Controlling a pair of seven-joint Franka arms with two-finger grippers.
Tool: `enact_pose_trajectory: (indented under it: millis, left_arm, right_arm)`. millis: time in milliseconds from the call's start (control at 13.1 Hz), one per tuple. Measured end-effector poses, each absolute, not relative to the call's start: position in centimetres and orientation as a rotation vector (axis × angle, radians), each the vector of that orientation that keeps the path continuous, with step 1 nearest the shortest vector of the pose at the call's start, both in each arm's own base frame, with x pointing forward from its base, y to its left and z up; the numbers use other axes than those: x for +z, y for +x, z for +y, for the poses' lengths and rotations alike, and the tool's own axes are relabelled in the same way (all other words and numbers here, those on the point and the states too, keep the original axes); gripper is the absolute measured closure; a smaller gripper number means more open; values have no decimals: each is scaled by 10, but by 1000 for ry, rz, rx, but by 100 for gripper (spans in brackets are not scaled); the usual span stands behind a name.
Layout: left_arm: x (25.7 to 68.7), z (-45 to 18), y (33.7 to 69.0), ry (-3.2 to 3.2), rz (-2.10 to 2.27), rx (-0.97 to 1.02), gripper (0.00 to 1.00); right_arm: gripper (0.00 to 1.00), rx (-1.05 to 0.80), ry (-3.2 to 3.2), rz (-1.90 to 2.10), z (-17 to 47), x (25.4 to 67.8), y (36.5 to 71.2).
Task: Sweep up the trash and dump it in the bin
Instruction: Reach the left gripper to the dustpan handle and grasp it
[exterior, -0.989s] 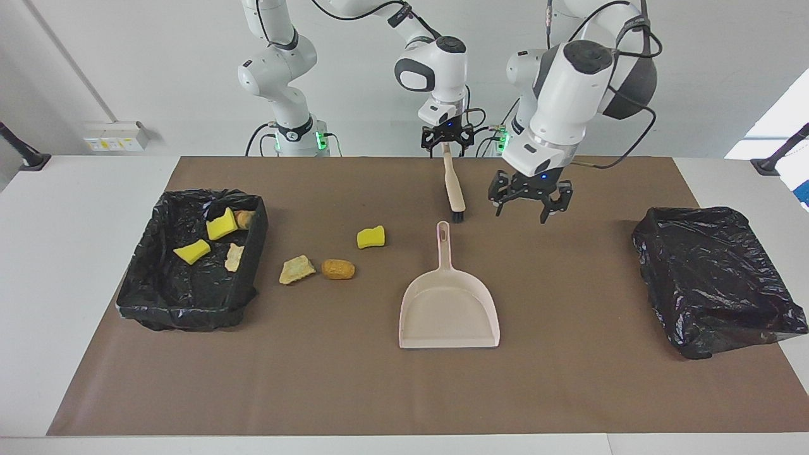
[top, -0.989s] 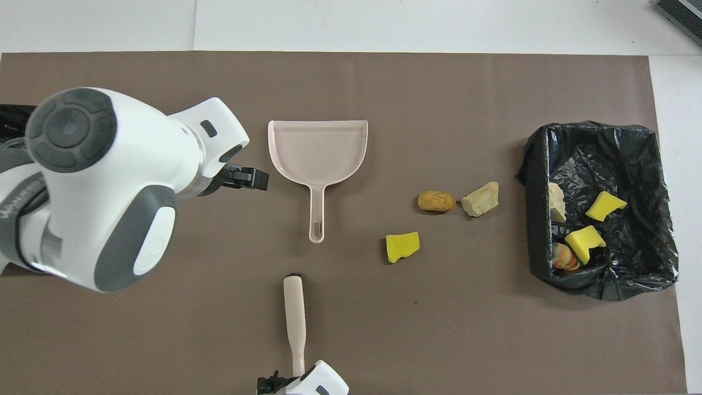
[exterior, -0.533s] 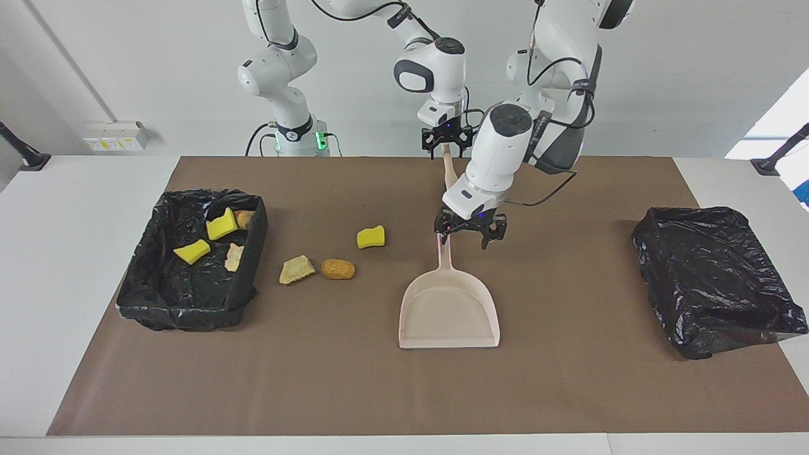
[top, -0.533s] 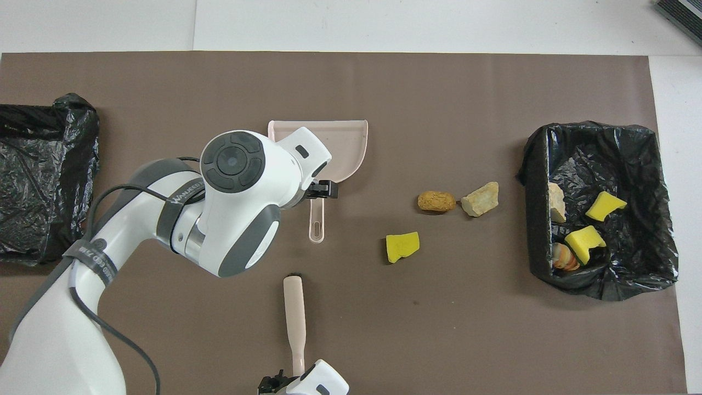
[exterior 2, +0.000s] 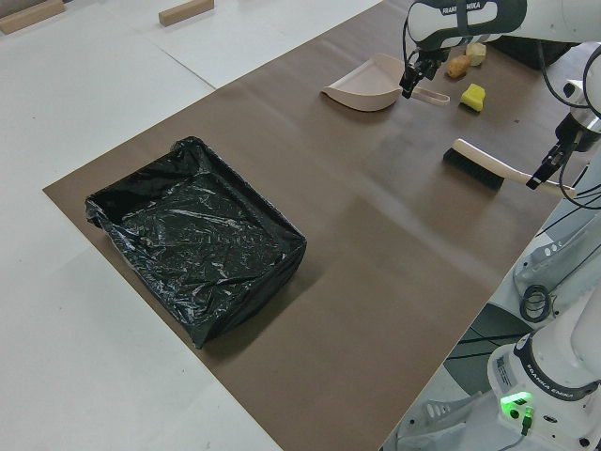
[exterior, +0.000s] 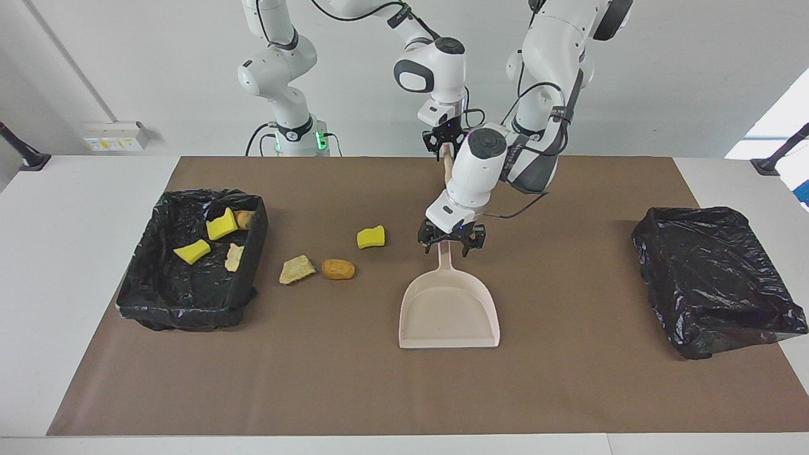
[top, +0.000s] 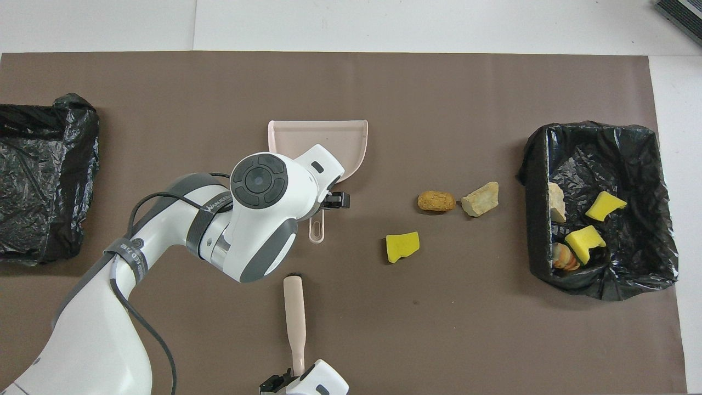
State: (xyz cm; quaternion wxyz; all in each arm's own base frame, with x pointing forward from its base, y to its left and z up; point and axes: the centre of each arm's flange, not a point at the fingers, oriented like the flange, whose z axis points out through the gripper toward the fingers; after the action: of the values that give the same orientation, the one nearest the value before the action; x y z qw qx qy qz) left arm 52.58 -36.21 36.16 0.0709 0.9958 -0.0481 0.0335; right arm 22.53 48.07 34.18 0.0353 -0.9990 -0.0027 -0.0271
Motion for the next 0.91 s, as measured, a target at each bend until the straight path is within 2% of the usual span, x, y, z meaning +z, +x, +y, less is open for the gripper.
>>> enact_pose_trajectory:
  millis: [76,228,304,457,533,609,913]
  left_arm:
    - [361,-362,526,2994,-143,100,10]
    - [358,-362,526,2994,-143,96,32]
    - [356,-362,526,2997,-147,97,34]
    - [355,-362,527,3011,-173,114,56]
    - [356,-361,527,3017,-193,126,57]
    - [356,-361,528,3035,-245,156,67]
    - [363,-352,535,3094,-539,267,69]
  right_arm:
    - [74,-83,-3070,-8,481,342,226]
    - [74,-85,-3068,-7,481,343,227]
    - [74,-86,-3064,-4,483,344,228]
    - [74,-84,-3062,1,486,347,231]
    - [74,-76,-3074,7,485,347,233]
    - [74,-68,-3088,21,482,347,237]
    - [74,-91,-3106,106,457,368,260]
